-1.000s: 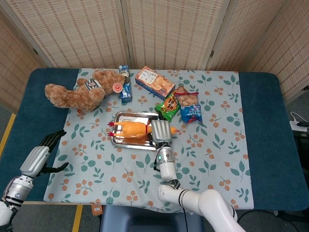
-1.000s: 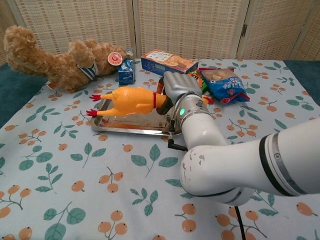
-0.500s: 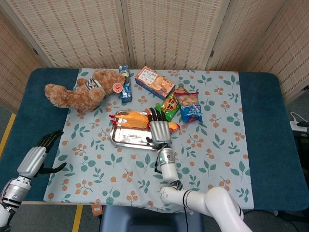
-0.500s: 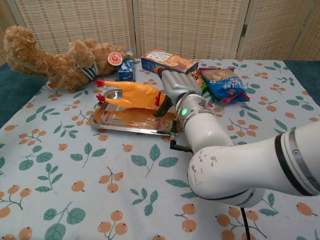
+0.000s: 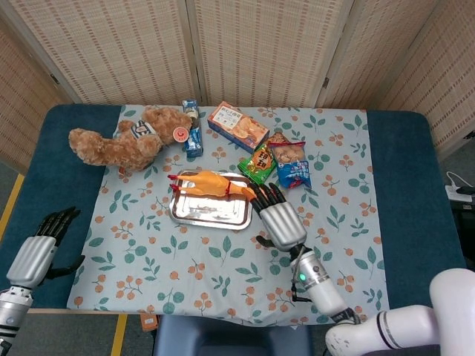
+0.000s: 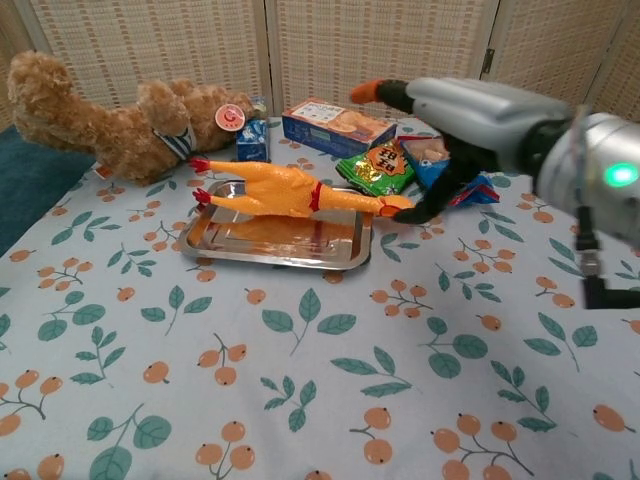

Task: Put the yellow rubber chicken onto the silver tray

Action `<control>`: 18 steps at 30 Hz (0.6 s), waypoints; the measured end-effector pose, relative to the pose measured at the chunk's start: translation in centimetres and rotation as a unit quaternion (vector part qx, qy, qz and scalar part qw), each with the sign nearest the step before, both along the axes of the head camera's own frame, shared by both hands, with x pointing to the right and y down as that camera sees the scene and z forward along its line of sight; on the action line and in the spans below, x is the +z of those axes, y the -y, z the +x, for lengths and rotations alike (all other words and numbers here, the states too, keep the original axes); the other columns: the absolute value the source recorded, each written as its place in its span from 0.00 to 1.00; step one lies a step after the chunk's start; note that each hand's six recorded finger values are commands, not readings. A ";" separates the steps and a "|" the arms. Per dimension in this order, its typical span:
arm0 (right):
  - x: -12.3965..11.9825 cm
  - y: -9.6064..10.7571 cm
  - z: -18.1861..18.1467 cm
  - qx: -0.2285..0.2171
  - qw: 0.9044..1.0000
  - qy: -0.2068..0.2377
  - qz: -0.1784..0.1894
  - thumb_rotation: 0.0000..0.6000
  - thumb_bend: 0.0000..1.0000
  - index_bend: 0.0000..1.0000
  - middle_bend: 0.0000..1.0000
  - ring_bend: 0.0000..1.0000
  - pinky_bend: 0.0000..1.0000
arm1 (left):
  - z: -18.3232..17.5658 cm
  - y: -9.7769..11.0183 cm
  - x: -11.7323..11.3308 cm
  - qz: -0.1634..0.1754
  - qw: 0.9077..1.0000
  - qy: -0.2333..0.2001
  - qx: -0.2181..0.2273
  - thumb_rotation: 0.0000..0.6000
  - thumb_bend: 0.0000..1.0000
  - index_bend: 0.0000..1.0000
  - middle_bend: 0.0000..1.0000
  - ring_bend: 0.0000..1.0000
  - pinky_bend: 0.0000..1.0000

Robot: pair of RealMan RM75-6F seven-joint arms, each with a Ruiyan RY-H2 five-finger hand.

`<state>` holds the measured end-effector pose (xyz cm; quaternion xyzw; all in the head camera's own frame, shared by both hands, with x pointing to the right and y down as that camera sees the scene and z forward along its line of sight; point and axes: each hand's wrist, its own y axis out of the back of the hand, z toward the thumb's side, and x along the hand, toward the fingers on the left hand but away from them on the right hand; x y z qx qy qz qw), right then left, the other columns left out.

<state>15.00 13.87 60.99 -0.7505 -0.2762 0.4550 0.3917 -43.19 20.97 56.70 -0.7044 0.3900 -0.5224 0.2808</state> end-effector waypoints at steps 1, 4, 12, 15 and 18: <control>-0.8 -0.4 1.5 -0.008 1.000 -0.017 0.009 1.00 0.13 0.00 0.00 0.00 0.00 | -0.2 -0.1 -0.6 0.012 1.000 0.012 0.001 1.00 0.31 0.00 0.00 0.00 0.00; -2.6 -2.5 6.1 -0.026 0.997 -0.070 0.032 1.00 0.13 0.00 0.00 0.00 0.00 | -0.9 -0.6 -2.2 0.046 0.998 0.042 -0.006 1.00 0.33 0.00 0.00 0.00 0.00; -5.6 -9.0 16.1 0.020 0.987 -0.152 0.043 1.00 0.13 0.00 0.00 0.00 0.00 | -3.7 -4.9 -3.3 0.056 0.994 0.082 -0.053 1.00 0.37 0.00 0.00 0.00 0.00; -6.4 -10.5 18.8 0.048 0.983 -0.167 0.057 1.00 0.13 0.00 0.00 0.00 0.00 | -4.4 -6.0 -2.6 0.052 0.992 0.105 -0.048 1.00 0.38 0.00 0.00 0.00 0.00; -6.7 -11.5 21.2 0.069 0.980 -0.174 0.072 1.00 0.13 0.00 0.00 0.00 0.00 | -4.2 -6.7 -2.2 0.042 0.992 0.117 -0.033 1.00 0.38 0.00 0.00 0.00 0.00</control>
